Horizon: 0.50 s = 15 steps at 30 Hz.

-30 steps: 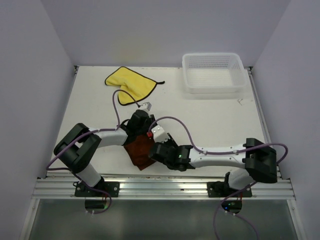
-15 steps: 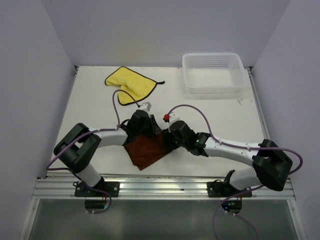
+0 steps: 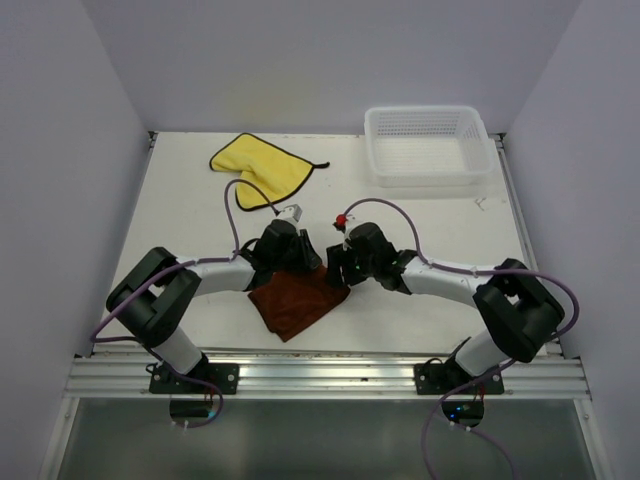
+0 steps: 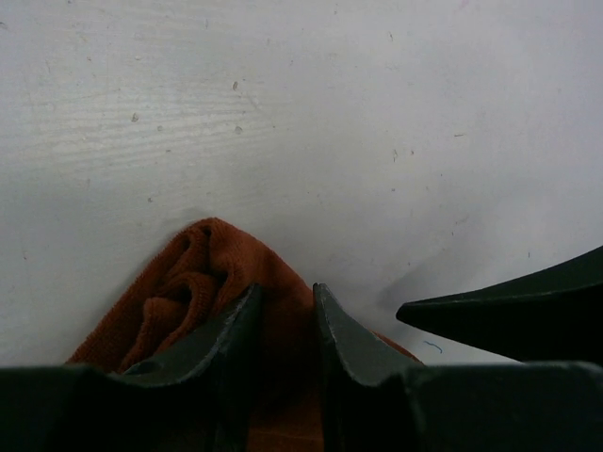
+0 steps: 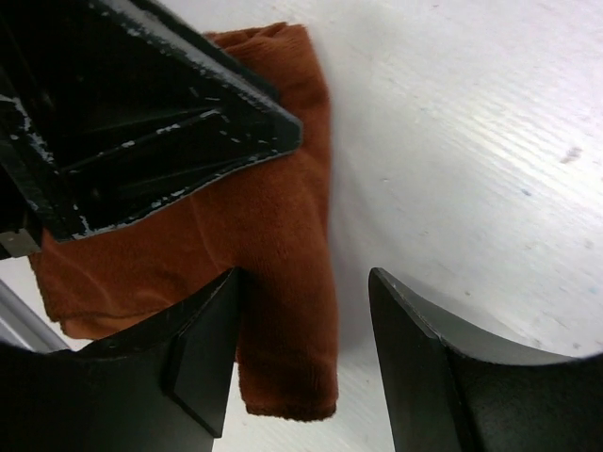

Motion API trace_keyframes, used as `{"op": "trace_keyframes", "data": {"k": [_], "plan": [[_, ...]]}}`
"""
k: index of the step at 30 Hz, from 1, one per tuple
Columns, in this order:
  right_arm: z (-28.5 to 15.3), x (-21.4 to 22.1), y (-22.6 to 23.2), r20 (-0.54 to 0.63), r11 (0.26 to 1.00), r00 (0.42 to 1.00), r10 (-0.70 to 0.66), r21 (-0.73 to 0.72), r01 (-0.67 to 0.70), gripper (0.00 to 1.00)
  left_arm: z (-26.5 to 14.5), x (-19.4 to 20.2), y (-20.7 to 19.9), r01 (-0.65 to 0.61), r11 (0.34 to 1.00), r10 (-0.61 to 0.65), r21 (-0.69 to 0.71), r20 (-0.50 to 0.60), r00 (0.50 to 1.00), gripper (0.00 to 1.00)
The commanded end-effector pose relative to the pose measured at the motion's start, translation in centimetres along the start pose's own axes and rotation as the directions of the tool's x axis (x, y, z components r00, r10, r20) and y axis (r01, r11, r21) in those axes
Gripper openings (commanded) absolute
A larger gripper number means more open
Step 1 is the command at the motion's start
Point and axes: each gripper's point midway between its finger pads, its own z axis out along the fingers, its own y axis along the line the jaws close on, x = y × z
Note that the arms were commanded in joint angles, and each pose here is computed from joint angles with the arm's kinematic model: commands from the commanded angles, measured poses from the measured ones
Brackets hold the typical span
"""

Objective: Roll the towels
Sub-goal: Roll the towel

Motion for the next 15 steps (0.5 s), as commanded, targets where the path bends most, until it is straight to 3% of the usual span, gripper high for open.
{"op": "trace_keyframes", "data": {"k": [1, 7, 11, 15], "plan": [[0.6, 0.0, 2.6, 0.004, 0.988, 1.0, -0.002, -0.156, 0.003, 0.59, -0.3, -0.1, 0.3, -0.02, 0.999, 0.02, -0.027, -0.001, 1.0, 0.33], [1.2, 1.9, 2.8, -0.048, 0.981, 0.999, 0.008, -0.192, -0.017, 0.48, -0.2, -0.8, -0.3, -0.019, 1.0, 0.019, -0.018, 0.009, 1.0, 0.33], [1.3, 2.6, 1.5, -0.053, 0.991, 0.999, 0.009, -0.134, -0.017, 0.3, -0.3, -3.1, -1.9, -0.044, 0.999, 0.045, -0.009, 0.049, 0.998, 0.33], [1.6, 2.8, 0.4, -0.056, 0.997, 0.998, 0.016, -0.076, -0.02, 0.2, -1.3, -5.6, -2.5, -0.061, 0.997, 0.065, -0.042, 0.11, 0.992, 0.42]]}}
